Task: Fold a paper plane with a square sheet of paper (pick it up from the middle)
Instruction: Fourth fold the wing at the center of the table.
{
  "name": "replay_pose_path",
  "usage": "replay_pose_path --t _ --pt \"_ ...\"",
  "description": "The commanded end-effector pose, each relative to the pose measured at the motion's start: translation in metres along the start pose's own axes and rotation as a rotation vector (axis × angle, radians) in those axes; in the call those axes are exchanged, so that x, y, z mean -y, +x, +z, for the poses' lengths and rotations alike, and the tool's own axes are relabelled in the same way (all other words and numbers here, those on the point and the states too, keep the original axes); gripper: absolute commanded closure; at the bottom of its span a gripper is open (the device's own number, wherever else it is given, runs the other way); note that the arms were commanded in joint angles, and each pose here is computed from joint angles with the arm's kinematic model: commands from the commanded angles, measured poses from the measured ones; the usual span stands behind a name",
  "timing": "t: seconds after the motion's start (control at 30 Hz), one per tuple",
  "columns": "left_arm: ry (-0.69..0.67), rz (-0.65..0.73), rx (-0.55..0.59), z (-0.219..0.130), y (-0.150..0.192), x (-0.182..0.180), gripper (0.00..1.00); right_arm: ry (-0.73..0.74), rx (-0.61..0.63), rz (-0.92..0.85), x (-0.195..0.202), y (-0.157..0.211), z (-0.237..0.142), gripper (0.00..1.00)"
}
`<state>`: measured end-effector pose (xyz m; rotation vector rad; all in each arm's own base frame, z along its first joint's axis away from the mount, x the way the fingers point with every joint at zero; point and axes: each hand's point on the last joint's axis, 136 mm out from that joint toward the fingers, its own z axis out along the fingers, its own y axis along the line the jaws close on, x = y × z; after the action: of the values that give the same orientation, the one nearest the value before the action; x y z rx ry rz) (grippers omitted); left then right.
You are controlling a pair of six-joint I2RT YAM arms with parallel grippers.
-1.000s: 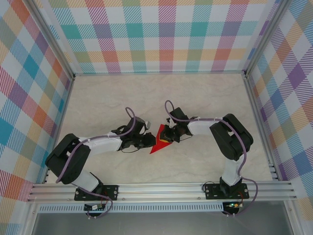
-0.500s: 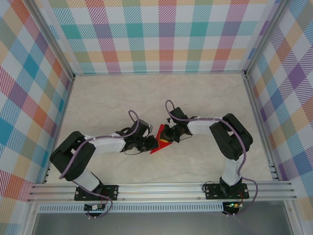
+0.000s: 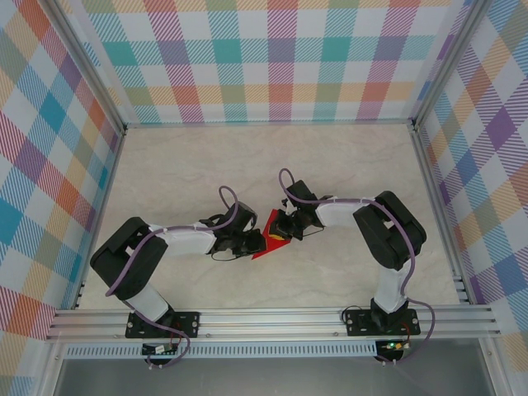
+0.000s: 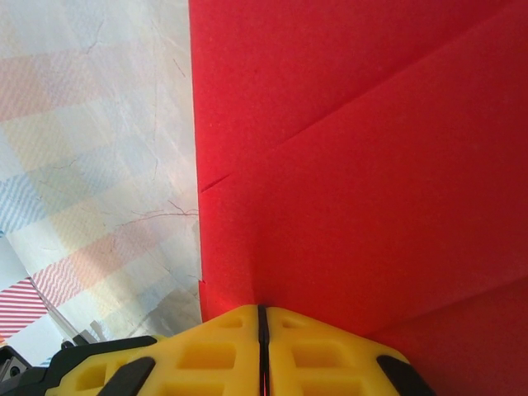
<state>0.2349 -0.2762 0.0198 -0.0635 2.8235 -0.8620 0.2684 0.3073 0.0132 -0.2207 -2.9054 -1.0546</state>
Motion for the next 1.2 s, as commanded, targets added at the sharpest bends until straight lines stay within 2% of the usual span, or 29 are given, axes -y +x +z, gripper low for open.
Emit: replay_pose_path --t 0.0,0.3,0.5,0.63,0.73,0.93,1.17 --pt "-0.091 0.006 -0.004 -0.003 0.006 -0.017 0.85 0.256 -0.017 0.123 0.074 0.013 0.013 0.91" --pt "-0.114 -0.013 -0.038 -0.003 0.021 -0.034 0.87 0.289 -0.027 0.136 0.081 0.015 0.014 0.91" --pt "-0.126 0.011 -0.084 -0.005 0.034 -0.040 0.91 0.312 -0.037 0.142 0.084 0.015 0.015 0.91" --pt "-0.164 0.028 -0.071 -0.011 0.032 -0.045 0.92 0.319 -0.041 0.146 0.085 0.015 0.015 0.91" --pt "-0.136 0.049 -0.041 -0.018 0.024 -0.034 0.92 0.321 -0.044 0.145 0.085 0.015 0.016 0.91" --pt "0.100 0.081 0.017 -0.031 0.007 0.023 0.89 0.323 -0.048 0.148 0.086 0.016 0.017 0.91" --pt "0.069 0.063 -0.030 -0.018 0.016 0.013 0.88 0.325 -0.054 0.150 0.087 0.016 0.018 0.91"
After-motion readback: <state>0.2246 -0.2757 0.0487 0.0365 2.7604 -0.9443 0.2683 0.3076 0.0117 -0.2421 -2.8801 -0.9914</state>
